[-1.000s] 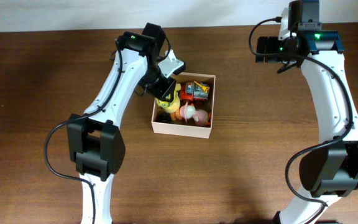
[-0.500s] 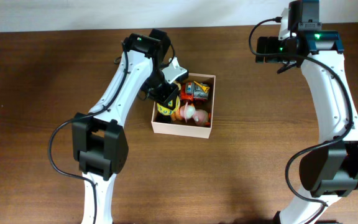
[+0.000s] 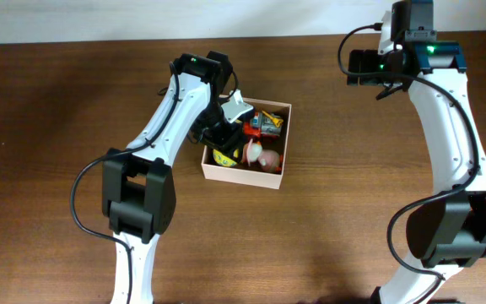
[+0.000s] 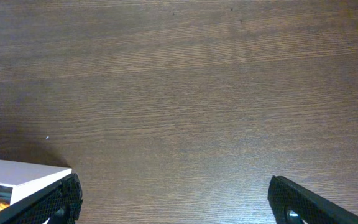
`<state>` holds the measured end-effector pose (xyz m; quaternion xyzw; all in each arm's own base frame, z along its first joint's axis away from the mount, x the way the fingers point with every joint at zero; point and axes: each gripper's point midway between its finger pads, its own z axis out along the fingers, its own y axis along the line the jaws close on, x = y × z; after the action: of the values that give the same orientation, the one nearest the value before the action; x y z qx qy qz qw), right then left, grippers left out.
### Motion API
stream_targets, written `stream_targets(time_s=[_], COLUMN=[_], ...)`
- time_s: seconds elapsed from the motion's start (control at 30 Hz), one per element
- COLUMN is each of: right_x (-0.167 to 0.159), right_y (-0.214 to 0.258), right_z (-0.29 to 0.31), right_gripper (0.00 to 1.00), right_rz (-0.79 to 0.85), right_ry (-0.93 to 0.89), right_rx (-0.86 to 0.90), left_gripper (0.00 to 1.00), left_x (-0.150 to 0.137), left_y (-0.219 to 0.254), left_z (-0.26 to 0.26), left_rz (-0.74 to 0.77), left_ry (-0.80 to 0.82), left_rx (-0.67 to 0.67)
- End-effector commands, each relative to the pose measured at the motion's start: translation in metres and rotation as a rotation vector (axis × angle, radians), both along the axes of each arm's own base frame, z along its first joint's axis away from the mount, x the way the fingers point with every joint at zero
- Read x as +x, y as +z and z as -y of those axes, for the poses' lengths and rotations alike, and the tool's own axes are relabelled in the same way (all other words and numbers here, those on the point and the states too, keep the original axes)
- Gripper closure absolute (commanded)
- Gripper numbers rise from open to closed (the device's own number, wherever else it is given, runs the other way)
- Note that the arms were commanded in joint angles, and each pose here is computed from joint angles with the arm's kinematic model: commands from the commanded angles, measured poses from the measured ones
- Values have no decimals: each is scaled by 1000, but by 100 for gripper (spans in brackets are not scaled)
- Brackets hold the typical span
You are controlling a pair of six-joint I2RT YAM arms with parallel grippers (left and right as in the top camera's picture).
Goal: Pack container
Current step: 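Lower the ball into the box front-left and open left gripper, then raise left gripper out of the box and move it back-left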
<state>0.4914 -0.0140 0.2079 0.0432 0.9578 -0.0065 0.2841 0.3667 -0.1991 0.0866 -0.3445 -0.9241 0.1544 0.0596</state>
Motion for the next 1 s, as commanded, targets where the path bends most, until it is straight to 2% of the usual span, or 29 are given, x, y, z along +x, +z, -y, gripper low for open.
stream_targets(time_s=[0.0,0.13,0.3,0.43,0.5,0.57,0.7,0.73,0.8,0.9,0.97], right_x=[-1,-1,-1,-1,-1,-1,-1,-1,-1,-1,-1], right_y=[22,22,22,22,22,22,22,22,22,22,22], right_z=[6,6,6,6,6,6,6,6,6,6,6], right_gripper=[1,1,1,1,1,1,1,1,1,1,1], right_rz=[50,50,50,50,50,50,50,50,50,50,50], right_ry=[-12,-12,-12,-12,-12,-12,-12,-12,-12,-12,-12], right_rx=[-13,-13,-13,-13,-13,-13,-13,-13,-13,-13,-13], left_gripper=[24,21,22,34,43,44,40,32,31,21,15], left_x=[3,10,24,31,32,41,85,111,127,148,153], left_y=[3,13,28,38,40,47,74,90,103,118,120], left_z=[1,4,5,8,6,-3,-38,-78,-116,-183,-208], left_rz=[8,40,111,147,152,175,309,385,431,485,502], left_ry=[-9,-9,-10,-10,-3,62,332,572,750,966,1015], left_rx=[-8,-20,-23,-35,-29,4,75,139,169,164,162])
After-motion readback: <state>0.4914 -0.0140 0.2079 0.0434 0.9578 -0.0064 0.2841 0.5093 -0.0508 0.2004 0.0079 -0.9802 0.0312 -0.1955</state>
